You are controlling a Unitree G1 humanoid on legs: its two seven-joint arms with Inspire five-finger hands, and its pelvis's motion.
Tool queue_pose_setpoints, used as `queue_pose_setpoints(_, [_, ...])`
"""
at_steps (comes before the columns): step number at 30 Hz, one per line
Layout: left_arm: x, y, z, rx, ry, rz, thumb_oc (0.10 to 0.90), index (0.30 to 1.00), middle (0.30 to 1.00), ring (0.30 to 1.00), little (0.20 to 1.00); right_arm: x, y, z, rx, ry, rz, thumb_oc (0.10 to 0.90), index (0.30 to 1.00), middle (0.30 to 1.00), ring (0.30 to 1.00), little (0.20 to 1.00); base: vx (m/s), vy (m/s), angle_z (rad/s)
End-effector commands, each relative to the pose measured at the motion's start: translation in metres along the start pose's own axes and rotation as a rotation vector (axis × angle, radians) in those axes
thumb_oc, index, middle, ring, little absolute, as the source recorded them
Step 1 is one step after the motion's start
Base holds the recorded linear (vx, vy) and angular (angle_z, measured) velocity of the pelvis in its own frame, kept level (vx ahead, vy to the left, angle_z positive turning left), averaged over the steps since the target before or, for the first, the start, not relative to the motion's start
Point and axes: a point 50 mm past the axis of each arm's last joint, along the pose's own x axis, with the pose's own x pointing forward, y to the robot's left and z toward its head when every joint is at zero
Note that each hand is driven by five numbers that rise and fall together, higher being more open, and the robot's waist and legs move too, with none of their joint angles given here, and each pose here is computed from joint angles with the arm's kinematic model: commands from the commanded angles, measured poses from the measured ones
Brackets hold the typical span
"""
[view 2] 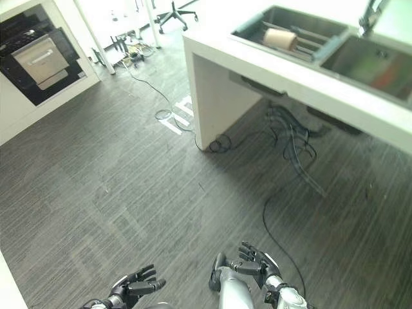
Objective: Place the dishes in the dishwasher.
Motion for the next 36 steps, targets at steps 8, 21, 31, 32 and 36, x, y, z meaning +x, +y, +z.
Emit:
queue_pose_setpoints(8, [0.0,0.007,0.017,0.071,-0.073,0.015,0.8,0.9,0.9,0.9,0.9,0.003,-0.014,0.015,-0.047,-0.06,-0.056,0.8,0.9,0.9,0.9,0.9,0.37,0.041,-0.52])
queue_pose_setpoints(21, [0.004,0.009,0.023,0.06,-0.055,0.023,0.8,0.9,0.9,0.9,0.9,-0.016,-0.036,-0.038,0.037,0.162,-0.255,0.8,0.9,0.9,0.9,0.9,0.1,0.183,-0.63])
queue_pose_setpoints(31, [0.003,0.016,0.026,0.056,-0.053,0.066,0.8,0.9,0.9,0.9,0.9,-0.017,-0.033,-0.039,0.129,0.115,-0.268,0.8,0.9,0.9,0.9,0.9,0.08,0.165,-0.39])
queue_pose_setpoints(32, [0.003,0.017,0.026,0.042,-0.056,0.069,0.8,0.9,0.9,0.9,0.9,-0.017,-0.033,-0.039,0.127,0.114,-0.264,0.8,0.9,0.9,0.9,0.9,0.16,-0.101,-0.71])
queue_pose_setpoints(36, [0.002,0.021,0.027,0.049,-0.053,0.084,0.8,0.9,0.9,0.9,0.9,-0.021,-0.032,-0.049,0.145,0.151,-0.281,0.8,0.9,0.9,0.9,0.9,0.22,-0.238,-0.65])
